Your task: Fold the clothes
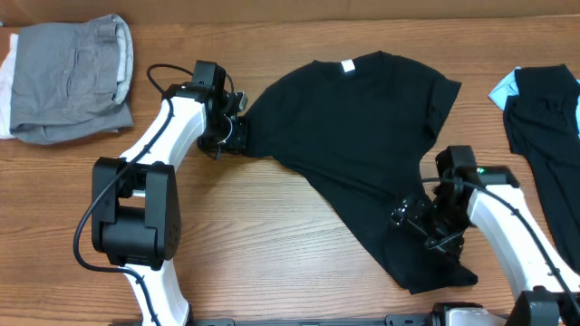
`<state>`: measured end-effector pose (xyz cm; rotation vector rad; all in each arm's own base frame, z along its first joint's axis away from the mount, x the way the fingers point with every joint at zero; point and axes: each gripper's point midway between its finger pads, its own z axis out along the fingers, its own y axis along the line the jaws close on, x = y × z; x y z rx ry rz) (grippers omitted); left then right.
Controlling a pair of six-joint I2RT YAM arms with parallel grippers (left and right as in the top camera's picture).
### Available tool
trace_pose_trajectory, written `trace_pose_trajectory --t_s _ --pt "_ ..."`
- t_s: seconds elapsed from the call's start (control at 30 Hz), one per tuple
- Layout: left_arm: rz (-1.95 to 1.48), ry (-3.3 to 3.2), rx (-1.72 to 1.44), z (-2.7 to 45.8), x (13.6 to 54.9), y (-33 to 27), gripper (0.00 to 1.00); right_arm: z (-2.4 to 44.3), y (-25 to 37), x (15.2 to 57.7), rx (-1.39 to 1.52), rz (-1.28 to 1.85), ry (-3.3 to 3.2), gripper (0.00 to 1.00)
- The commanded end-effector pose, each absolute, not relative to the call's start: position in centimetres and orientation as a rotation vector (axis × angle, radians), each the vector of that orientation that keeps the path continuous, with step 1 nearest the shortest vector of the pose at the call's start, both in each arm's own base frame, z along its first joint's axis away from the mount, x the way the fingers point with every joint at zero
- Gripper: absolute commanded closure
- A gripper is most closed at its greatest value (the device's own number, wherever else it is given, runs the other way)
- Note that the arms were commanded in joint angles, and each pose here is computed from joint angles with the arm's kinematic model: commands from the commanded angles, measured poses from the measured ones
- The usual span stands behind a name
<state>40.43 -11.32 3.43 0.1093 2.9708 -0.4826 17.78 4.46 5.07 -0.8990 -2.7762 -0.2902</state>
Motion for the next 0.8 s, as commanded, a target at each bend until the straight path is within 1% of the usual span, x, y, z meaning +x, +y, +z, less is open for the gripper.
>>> trace_pose_trajectory --t_s 0.0,0.13,0.23,0.3,0.4,0.47,0.77 --pt "-0.5 2.945 0.116 3.8 41.3 -11.7 0.96 3.9 4.2 18.4 -0.915 -0.299 -2.821 0.0" --pt "-0.499 2.945 0.116 3.8 41.3 -11.7 0.96 3.6 3.9 20.8 -0.927 -0.352 -2.912 0.0" --pt "-0.492 2.946 0.116 3.8 41.3 -11.6 0.96 3.5 3.9 22.2 -0.806 -0.382 -3.008 0.0" --pt "-0.484 2.946 0.116 3.8 41.3 -11.6 0.94 3.1 3.4 22.2 -0.748 -0.331 -3.032 0.0" --pt "-0.484 2.946 0.115 3.8 41.4 -11.5 0.94 2.4 2.0 21.8 -0.753 -0.198 -3.031 0.0" --pt "-0.484 2.945 0.114 3.8 41.4 -11.5 0.94 2.1 1.7 21.6 -0.752 -0.163 -3.021 0.0" --pt "-0.483 2.945 0.119 3.8 41.4 -11.5 0.93 1.5 0.9 21.4 -0.786 -0.159 -2.985 0.0"
